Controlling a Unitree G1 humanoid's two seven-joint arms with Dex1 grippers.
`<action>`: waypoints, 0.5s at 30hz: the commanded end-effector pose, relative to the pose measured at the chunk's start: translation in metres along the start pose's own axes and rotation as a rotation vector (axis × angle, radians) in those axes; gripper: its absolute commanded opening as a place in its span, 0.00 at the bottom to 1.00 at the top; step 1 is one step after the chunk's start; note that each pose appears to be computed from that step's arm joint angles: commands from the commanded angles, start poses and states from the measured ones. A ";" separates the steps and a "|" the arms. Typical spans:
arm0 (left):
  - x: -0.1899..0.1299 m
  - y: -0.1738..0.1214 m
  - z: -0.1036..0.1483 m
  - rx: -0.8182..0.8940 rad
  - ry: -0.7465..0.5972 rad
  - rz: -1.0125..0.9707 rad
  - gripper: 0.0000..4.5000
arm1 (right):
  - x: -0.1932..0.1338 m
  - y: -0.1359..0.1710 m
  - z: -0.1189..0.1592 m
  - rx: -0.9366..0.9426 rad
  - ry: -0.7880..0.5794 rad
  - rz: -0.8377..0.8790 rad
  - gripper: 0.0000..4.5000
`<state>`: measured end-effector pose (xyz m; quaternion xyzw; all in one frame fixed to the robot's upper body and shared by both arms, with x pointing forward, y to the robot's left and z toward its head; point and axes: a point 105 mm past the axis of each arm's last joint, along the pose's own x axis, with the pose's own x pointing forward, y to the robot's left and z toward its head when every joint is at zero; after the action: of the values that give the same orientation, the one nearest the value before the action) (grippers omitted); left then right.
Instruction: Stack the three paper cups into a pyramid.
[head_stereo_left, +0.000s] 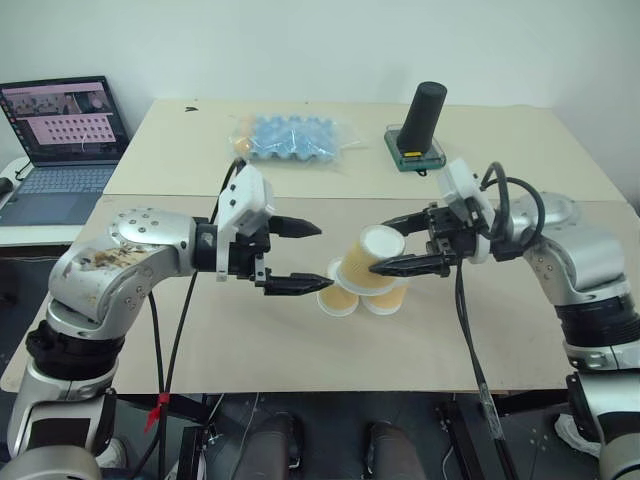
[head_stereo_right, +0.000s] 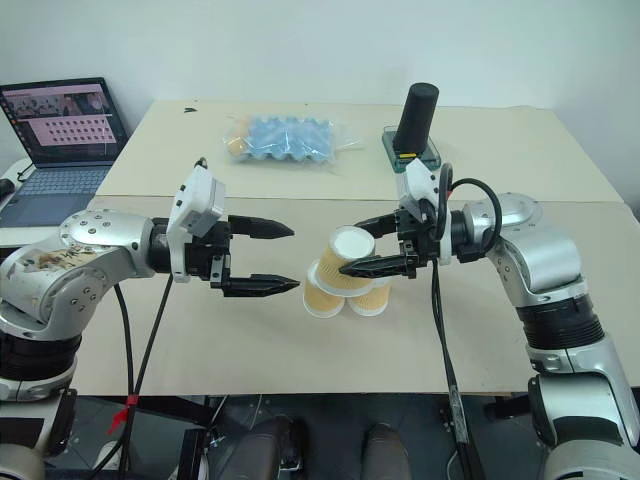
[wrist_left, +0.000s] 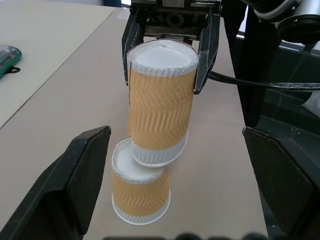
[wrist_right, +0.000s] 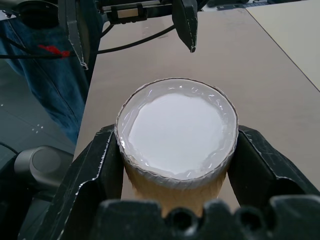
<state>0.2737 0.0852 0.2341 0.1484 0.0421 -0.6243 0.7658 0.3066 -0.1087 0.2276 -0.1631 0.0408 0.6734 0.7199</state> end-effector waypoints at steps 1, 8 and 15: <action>-0.006 -0.001 0.010 0.039 -0.014 0.012 1.00 | -0.004 -0.004 0.015 -0.078 -0.009 -0.018 0.59; -0.006 -0.002 0.010 0.040 -0.011 0.009 1.00 | -0.005 -0.007 0.011 -0.086 0.012 -0.036 0.59; -0.007 -0.002 0.010 0.041 -0.010 0.007 1.00 | -0.004 -0.010 -0.003 -0.083 0.045 -0.062 0.59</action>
<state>0.2736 0.0877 0.2346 0.1510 0.0455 -0.6219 0.7671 0.3148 -0.1105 0.2265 -0.1989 0.0299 0.6572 0.7264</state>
